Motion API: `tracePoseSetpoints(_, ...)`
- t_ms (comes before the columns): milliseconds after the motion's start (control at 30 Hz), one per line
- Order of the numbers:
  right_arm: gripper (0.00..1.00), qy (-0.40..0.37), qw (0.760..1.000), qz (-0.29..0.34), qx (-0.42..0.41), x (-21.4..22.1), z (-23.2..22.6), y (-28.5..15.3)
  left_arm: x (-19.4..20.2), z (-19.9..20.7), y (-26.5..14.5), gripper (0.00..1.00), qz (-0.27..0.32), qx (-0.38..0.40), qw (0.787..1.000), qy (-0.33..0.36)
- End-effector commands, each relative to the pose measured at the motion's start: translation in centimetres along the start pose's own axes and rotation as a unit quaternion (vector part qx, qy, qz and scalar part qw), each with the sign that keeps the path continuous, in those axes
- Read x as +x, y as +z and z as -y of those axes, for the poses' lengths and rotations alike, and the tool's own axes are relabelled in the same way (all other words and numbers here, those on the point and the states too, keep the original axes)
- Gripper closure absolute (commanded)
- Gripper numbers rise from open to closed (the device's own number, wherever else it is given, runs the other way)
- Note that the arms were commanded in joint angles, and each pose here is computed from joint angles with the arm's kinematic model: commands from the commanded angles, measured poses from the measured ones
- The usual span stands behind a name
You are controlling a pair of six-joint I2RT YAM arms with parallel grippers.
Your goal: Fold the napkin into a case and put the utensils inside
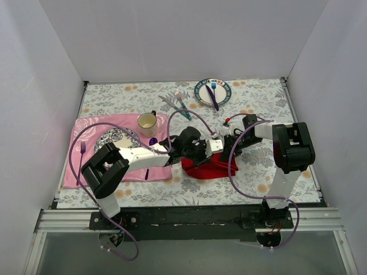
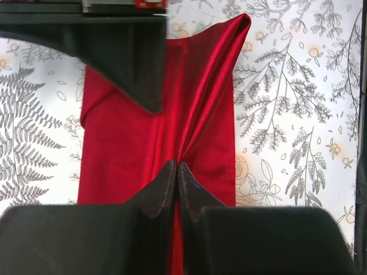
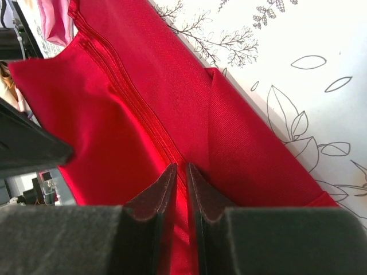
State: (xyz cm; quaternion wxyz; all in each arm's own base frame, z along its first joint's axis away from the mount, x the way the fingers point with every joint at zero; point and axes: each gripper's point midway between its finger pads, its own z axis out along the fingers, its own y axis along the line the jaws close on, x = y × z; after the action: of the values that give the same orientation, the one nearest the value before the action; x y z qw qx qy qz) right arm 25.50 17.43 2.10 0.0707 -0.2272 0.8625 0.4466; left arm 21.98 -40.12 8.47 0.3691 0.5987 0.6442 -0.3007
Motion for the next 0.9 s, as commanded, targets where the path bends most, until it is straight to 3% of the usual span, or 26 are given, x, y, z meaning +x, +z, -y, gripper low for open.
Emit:
tracePoseSetpoints(0,0.79,-0.023,0.997,-0.043,0.062,2.1,2.6,0.1,0.1,-0.2,-0.5,1.00,-0.006,0.038,0.998,-0.059)
tracePoseSetpoints(467,0.74,-0.027,0.998,-0.037,0.044,0.5,1.4,-0.4,4.2,-2.9,1.0,1.00,-0.049,0.063,0.981,-0.179)
tracePoseSetpoints(867,0.56,-0.025,1.000,-0.003,0.019,-2.4,-1.5,-1.8,5.7,-3.2,1.3,1.00,-0.062,0.080,0.974,-0.204)
